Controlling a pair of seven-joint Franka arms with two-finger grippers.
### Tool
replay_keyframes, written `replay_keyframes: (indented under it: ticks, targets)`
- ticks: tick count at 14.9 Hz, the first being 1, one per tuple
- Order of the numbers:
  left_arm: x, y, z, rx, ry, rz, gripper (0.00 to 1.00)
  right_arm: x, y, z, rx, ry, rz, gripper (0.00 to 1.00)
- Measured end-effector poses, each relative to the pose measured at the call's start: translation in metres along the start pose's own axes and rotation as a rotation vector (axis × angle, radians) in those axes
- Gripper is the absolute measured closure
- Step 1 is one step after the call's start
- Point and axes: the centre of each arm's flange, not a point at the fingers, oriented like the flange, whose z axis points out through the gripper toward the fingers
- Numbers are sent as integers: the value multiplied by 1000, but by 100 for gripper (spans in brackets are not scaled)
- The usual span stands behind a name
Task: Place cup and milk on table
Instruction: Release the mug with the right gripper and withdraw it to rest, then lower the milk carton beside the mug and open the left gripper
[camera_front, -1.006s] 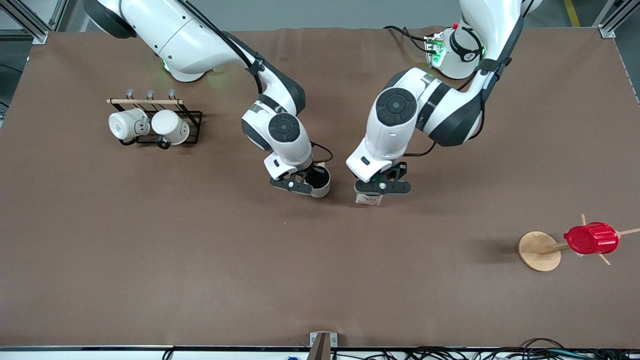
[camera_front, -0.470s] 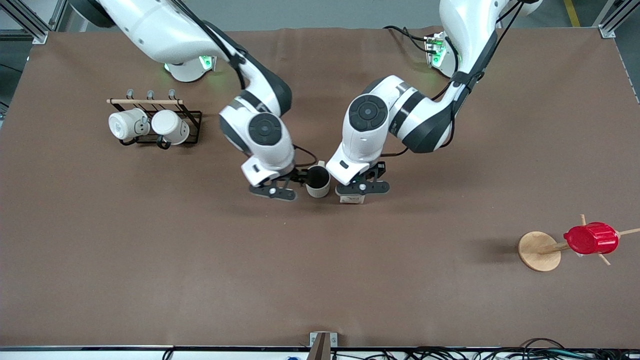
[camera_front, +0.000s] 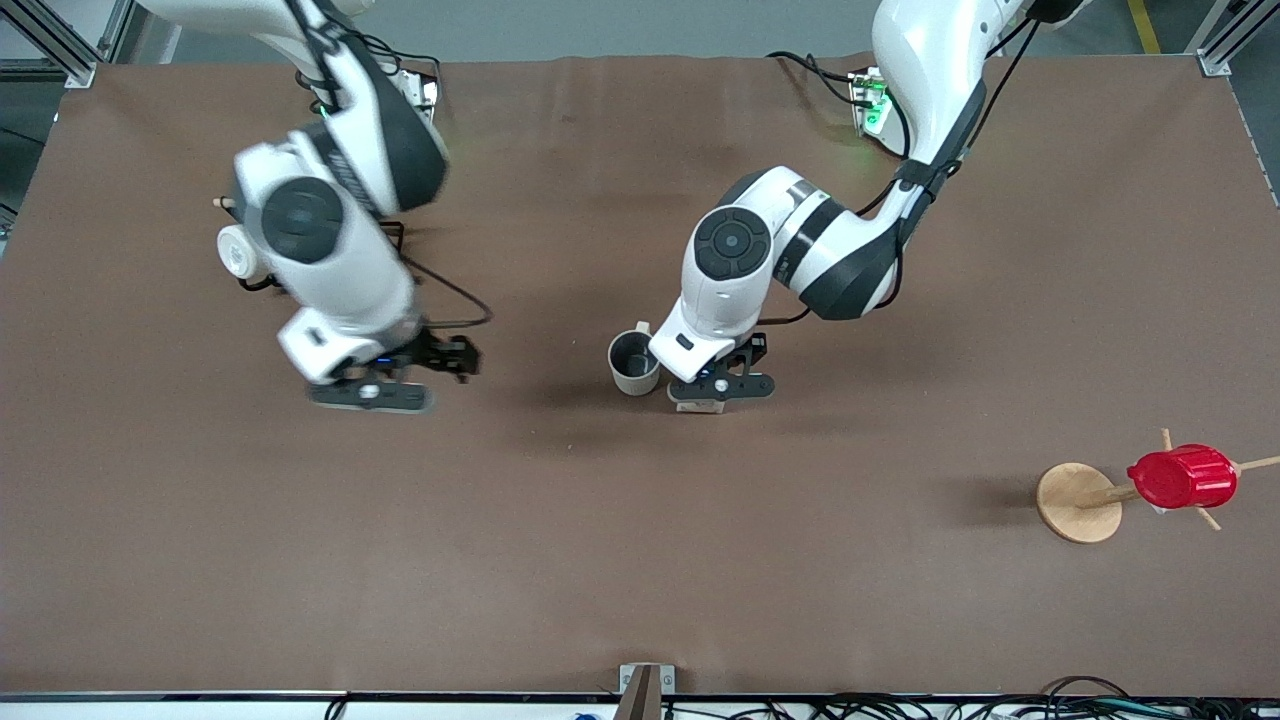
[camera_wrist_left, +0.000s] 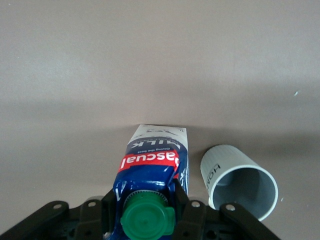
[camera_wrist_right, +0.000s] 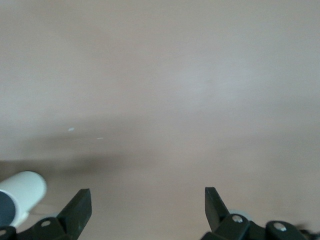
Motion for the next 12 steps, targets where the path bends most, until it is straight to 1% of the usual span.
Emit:
replay_keyframes:
  ticks: [3,5,6,8,9,12]
  targets:
    - [-9,6,6,14,-16,16,61,2,87,-55,-35,24,-3,0]
    - [-14,9,8,16,-24,23,61,0,143,-85,-44,48,-16,0]
    - [-16,10,9,16,-26,27,61,-2,169,-97,-42,47,-22,0]
    - [-17,11,9,16,-28,30,61,-4,213,-122,-7,39,-41,0]
    - [-18,11,10,17,-29,31,61,-4,232,-133,8,46,-47,0]
    - [-18,11,10,17,-29,30,61,-4,264,-143,28,59,-25,0]
